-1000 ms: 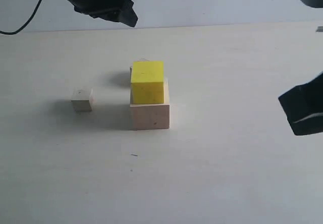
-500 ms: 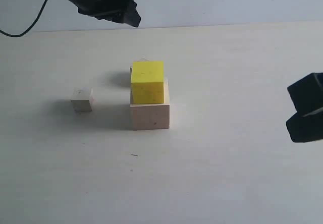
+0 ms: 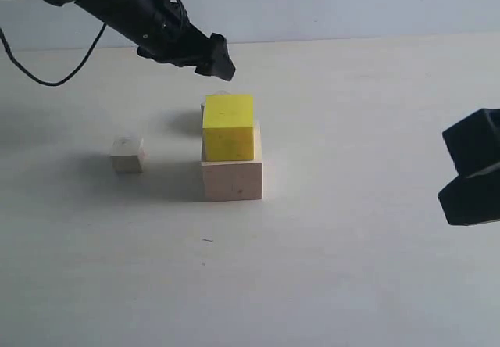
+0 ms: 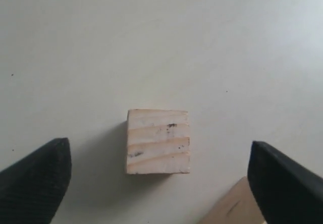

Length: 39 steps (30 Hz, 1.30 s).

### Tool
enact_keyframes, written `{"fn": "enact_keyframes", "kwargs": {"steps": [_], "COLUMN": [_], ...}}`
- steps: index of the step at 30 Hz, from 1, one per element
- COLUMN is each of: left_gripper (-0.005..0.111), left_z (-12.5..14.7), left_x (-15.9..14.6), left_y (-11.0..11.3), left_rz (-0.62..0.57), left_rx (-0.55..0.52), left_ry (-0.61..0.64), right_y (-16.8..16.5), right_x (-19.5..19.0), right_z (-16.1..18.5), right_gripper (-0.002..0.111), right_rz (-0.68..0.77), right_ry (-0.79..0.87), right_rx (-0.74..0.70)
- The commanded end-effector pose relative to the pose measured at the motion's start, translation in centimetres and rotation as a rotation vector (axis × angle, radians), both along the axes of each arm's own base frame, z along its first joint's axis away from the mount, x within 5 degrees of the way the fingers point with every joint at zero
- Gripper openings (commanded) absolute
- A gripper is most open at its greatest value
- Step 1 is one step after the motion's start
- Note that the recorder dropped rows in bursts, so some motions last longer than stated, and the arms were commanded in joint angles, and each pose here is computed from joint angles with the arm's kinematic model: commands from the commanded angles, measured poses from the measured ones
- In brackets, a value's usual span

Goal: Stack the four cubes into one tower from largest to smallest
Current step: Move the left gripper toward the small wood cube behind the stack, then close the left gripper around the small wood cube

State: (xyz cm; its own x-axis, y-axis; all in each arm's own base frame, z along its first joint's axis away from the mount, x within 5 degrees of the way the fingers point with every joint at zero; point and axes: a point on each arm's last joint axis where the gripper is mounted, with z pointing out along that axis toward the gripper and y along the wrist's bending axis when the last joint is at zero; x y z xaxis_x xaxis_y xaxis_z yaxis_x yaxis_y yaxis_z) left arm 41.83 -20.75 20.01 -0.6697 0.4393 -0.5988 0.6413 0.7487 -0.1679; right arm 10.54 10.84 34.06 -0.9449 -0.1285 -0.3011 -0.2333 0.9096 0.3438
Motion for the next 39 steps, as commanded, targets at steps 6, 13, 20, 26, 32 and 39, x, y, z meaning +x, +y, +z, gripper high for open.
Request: {"fn": "enact_keyframes", "kwargs": {"steps": [6,13,20,26,32,39], "left_gripper": [0.09,0.09,0.09,0.09,0.09,0.09], "left_z": [-1.7,-2.9,-4.2,-4.3,-5.4,-6.7], "left_x": [0.9,1.6,1.7,1.8,1.8,2.0], "left_y": [-1.6,-1.9,-1.9,-1.9,-2.0,-2.0], "left_rz": [-0.024,-0.024,-0.024,-0.02,-0.017,-0.01], "left_rx": [-0.002,0.003,0.013,0.013,0.019,0.023], "left_ry": [-0.017,-0.005,0.018,0.01,0.032,0.051], "right_y": [0.1,0.1,0.1,0.1,0.1,0.1], "right_x": [-0.2,-0.2,-0.2,-0.2,-0.2,-0.2], "right_z": [0.0,0.0,0.0,0.0,0.0,0.0], "right_gripper": [0.0,0.0,0.0,0.0,0.0,0.0], "right_rz": [0.0,0.0,0.0,0.0,0.0,0.0], "right_ry": [0.008,0.008,0.009,0.009,0.009,0.009], "right_rx": [0.021,0.021,0.022,0.022,0.022,0.022]}}
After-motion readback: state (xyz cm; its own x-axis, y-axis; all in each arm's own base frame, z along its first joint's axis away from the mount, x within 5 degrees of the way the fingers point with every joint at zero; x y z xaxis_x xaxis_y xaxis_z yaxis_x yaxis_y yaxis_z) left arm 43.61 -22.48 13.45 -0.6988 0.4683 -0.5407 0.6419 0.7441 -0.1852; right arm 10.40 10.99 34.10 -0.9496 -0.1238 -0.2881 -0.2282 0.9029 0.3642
